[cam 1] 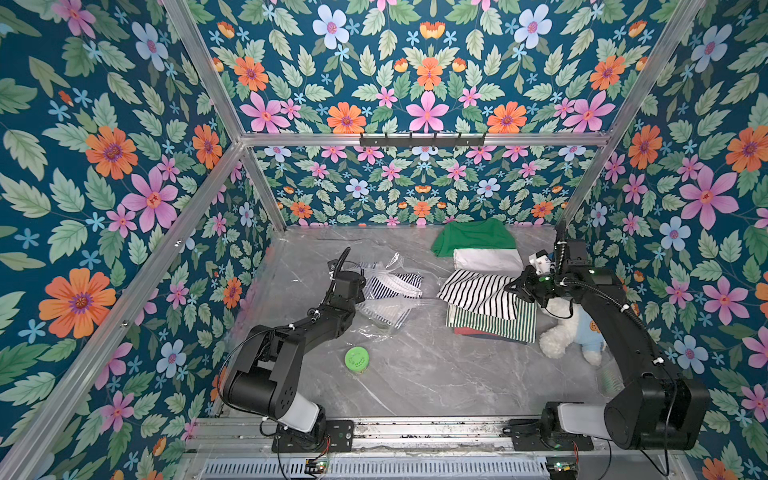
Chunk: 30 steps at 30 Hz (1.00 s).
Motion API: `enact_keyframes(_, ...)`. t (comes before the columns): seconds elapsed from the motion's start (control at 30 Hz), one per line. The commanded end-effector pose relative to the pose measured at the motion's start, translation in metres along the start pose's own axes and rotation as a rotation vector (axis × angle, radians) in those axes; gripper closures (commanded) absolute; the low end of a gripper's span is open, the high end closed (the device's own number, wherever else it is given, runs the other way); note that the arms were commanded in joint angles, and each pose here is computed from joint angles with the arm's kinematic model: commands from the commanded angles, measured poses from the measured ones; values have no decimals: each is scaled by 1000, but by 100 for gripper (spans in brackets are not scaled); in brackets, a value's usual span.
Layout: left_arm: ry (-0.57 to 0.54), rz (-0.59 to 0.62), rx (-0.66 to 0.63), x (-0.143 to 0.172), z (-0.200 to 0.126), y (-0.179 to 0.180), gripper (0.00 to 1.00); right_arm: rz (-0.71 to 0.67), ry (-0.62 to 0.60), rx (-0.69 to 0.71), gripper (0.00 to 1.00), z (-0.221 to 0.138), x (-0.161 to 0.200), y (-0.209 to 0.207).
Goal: Take the tank top out of the vacuum bag
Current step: Take out the tank top from the vacuum bag, then adjust the tank top at the center of the board.
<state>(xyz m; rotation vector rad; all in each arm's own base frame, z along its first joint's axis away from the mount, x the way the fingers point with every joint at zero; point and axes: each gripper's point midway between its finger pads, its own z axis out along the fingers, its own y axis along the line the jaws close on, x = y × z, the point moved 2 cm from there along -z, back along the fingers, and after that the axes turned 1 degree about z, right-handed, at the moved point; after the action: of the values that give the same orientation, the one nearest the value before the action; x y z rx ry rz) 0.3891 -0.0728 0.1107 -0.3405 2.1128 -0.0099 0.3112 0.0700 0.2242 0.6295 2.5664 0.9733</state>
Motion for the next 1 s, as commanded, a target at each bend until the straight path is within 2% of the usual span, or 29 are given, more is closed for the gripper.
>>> enact_keyframes(0.0, -22, -2, -7, -6, 1, 0, 100, 14, 6, 71, 96, 5, -6, -22)
enact_keyframes(0.13, -22, -3, -2, -6, 1, -1, 100, 32, -12, 131, 91, 15, -23, -44)
enact_keyframes(0.2, -25, -1, -5, -7, -1, 0, 100, 22, -44, 182, 83, 13, -33, -54)
enact_keyframes(0.27, -27, -1, -8, -7, -1, 1, 100, -26, -88, 247, 63, 6, -43, -60)
enact_keyframes(0.33, -27, -2, -8, -7, -2, 2, 100, -61, -139, 309, 31, -5, -48, -64)
enact_keyframes(0.37, -27, -2, -7, -7, -2, 1, 100, -77, -167, 319, 20, -11, -49, -63)
enact_keyframes(0.4, -28, -2, -7, -7, -2, 1, 100, -87, -189, 316, 16, -15, -48, -62)
enact_keyframes(0.5, -32, -7, -2, -8, -2, 1, 100, -91, -244, 273, 15, -23, -40, -57)
enact_keyframes(0.67, -34, -15, 20, -9, 0, -4, 100, 12, -285, 152, 20, -16, -14, -61)
enact_keyframes(0.87, -31, -18, 28, -9, 2, -6, 100, 207, -234, 1, 27, 20, 15, -82)
enact_keyframes(0.97, -27, -19, 31, -7, 2, -7, 100, 281, -209, -16, 30, 34, 25, -95)
